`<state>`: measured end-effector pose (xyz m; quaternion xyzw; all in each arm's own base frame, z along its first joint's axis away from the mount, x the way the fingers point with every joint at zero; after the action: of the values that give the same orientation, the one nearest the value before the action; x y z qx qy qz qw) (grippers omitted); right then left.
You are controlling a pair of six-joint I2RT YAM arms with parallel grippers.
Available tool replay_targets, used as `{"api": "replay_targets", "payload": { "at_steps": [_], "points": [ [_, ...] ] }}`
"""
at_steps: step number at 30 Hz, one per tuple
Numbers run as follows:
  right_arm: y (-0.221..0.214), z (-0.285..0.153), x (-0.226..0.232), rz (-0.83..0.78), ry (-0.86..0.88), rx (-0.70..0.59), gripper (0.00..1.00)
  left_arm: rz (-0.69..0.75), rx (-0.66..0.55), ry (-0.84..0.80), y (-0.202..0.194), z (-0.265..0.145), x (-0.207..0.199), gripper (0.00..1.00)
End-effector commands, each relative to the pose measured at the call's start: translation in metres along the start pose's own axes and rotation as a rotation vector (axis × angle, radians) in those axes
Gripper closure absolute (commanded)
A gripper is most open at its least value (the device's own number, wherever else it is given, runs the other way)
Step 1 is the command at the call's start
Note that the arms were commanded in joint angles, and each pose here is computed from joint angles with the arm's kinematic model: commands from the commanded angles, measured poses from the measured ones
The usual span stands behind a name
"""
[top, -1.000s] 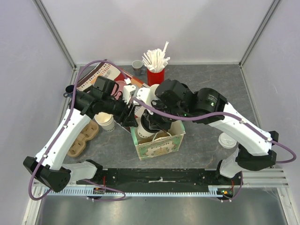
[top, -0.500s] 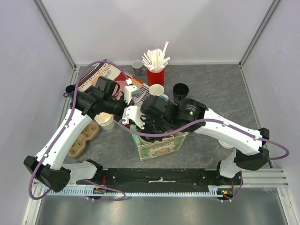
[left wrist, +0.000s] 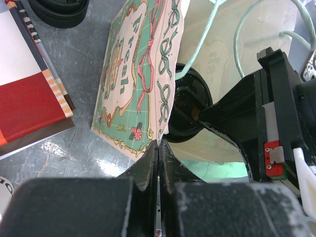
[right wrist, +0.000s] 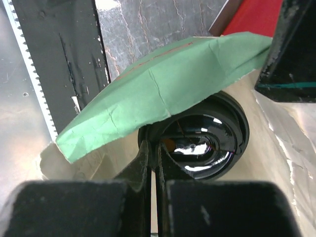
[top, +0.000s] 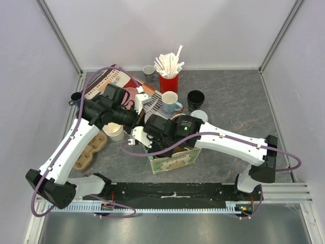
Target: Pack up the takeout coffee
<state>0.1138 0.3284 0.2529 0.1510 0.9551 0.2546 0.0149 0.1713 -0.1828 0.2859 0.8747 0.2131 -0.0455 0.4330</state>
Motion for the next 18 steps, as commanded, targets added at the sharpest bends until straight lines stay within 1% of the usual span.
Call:
{"api": "replay_targets", "payload": {
  "at_steps": [1,5,10,12,15,18],
  "points": [
    [0.003,0.013,0.002,-0.037,0.02,-0.036,1.0,0.049,-0.066,-0.033,0.01,-0.003,-0.007,0.98],
    [-0.006,0.031,0.005,-0.035,0.052,-0.002,1.0,0.048,-0.068,-0.034,0.011,-0.003,-0.007,0.98],
    [-0.014,0.042,0.006,0.0,0.093,0.039,1.0,0.06,-0.074,-0.03,0.013,-0.004,-0.007,0.98],
    [-0.015,0.036,0.01,0.01,0.121,0.042,1.0,0.074,-0.076,-0.011,0.014,-0.006,-0.005,0.98],
    [-0.013,0.023,0.02,0.036,0.182,0.046,1.0,0.134,-0.096,0.043,0.019,-0.011,-0.001,0.98],
    [-0.017,0.019,0.024,0.066,0.2,0.063,1.0,0.181,-0.128,0.046,0.026,-0.015,-0.002,0.98]
  ]
}}
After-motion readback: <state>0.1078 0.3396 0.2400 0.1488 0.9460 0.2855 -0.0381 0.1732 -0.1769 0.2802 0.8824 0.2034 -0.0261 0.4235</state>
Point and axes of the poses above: each gripper's point midway between its finger pads, its own z axis out along the fingers, its own x axis along the line the jaws close on, y = z × x, the point moved 4 cm from there along -z, back along the fingers, and after that the axes turned 11 degrees about z, right-handed, at the moved point
